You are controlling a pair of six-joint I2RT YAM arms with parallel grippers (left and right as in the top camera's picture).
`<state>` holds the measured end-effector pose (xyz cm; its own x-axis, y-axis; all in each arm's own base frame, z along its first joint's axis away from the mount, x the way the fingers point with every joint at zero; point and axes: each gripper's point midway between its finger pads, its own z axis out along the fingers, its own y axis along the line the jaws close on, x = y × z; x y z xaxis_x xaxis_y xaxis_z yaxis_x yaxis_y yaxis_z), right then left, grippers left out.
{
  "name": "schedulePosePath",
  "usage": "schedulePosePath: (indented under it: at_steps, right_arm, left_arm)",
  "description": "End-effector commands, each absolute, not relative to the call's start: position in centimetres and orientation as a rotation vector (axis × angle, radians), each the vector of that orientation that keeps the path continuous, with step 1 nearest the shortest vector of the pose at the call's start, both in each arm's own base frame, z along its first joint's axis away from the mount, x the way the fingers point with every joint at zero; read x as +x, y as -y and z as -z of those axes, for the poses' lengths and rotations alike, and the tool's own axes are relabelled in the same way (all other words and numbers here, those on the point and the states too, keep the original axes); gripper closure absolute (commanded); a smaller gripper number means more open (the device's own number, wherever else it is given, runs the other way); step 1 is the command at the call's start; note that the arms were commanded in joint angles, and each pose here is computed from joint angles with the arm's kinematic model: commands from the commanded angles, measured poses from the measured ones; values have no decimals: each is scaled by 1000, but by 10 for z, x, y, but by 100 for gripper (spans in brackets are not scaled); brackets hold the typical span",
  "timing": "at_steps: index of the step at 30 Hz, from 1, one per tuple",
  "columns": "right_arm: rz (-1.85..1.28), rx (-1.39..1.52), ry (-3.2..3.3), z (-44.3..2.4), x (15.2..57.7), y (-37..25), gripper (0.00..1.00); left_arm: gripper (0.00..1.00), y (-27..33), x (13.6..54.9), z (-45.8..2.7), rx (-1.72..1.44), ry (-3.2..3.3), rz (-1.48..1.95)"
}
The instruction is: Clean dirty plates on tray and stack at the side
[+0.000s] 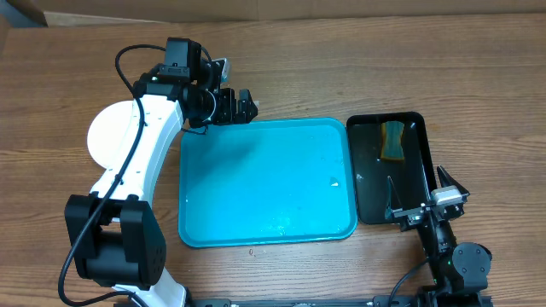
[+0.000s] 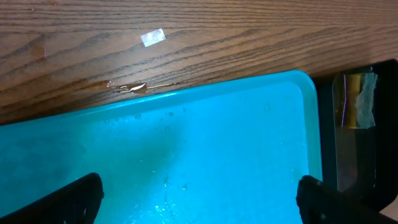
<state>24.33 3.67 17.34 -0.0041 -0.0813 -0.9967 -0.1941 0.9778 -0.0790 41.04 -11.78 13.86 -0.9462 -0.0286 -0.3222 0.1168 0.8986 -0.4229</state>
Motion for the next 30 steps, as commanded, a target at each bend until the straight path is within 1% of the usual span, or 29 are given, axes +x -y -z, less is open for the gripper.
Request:
schedulePosePath:
  at_steps: [1,20,23,25,30]
  right_arm:
    - [-85,-226,-1568,-172,243,-37,0]
    - [-85,-226,-1568,-172,243,-37,0]
    - [-85,-226,-1568,-172,243,-37,0]
    - [-85,-226,-1568,-172,243,-37,0]
    - [-85,-226,-1568,-172,243,-37,0]
  left_arm:
    - [0,119,414,-148,96,-2712,631]
    - [0,119,414,-148,96,-2713,630]
    - [0,120,411,-166,111,-2669,628]
    - [0,119,407,-191,127,-2607,625]
    - [0,116,380,-279,177,-2379,610]
